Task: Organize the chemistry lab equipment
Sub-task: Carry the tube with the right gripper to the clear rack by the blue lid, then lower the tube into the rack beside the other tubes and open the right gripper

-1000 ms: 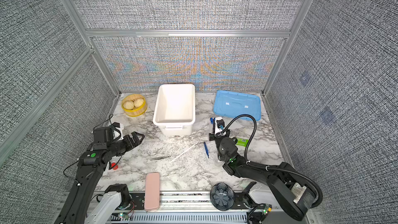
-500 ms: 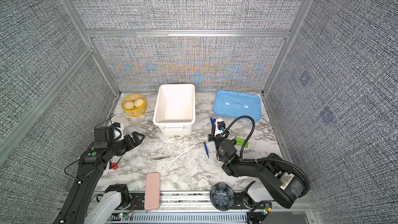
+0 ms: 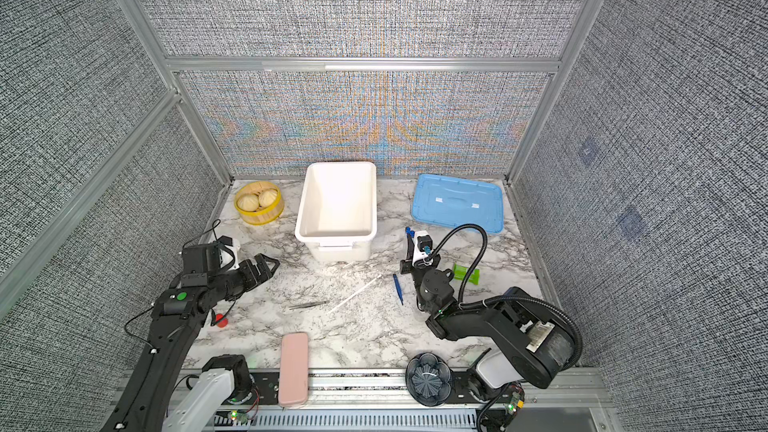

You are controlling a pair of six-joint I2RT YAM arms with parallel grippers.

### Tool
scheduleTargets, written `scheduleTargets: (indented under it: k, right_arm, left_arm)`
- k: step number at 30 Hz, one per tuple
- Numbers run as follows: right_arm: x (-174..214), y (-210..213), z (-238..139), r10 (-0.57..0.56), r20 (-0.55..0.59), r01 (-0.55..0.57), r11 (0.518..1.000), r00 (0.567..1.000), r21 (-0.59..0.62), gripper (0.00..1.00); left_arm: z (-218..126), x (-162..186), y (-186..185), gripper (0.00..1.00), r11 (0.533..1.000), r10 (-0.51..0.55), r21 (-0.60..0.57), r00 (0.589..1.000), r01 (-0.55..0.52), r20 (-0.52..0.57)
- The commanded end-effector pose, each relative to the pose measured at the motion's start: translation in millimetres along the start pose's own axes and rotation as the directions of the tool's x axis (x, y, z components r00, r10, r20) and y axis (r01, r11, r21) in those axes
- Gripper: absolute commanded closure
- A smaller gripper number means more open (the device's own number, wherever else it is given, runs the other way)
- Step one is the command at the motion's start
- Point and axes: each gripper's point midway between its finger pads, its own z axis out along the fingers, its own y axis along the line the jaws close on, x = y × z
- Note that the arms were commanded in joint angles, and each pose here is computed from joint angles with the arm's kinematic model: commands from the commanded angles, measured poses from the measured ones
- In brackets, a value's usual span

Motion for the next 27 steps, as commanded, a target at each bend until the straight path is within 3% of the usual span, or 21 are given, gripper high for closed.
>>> scheduleTargets:
  k: [1,27]
  right_arm:
    - [-13.5,-0.1,3.3,0.025,0.048,-0.025,1.0,0.999,0.006,0.87]
    - [4.4,-1.1,9.4,0.033,0.005,-0.033,0.999,0.999,-0.003,0.87]
  left_arm:
    - [-0.6,-0.1,1.7,0.01,1.0,-0.001,-0.009,1.0,0.001,0.004]
    - [-1.6,-0.1,1.2,0.01,1.0,0.002,-0.009,1.0,-0.002,0.007]
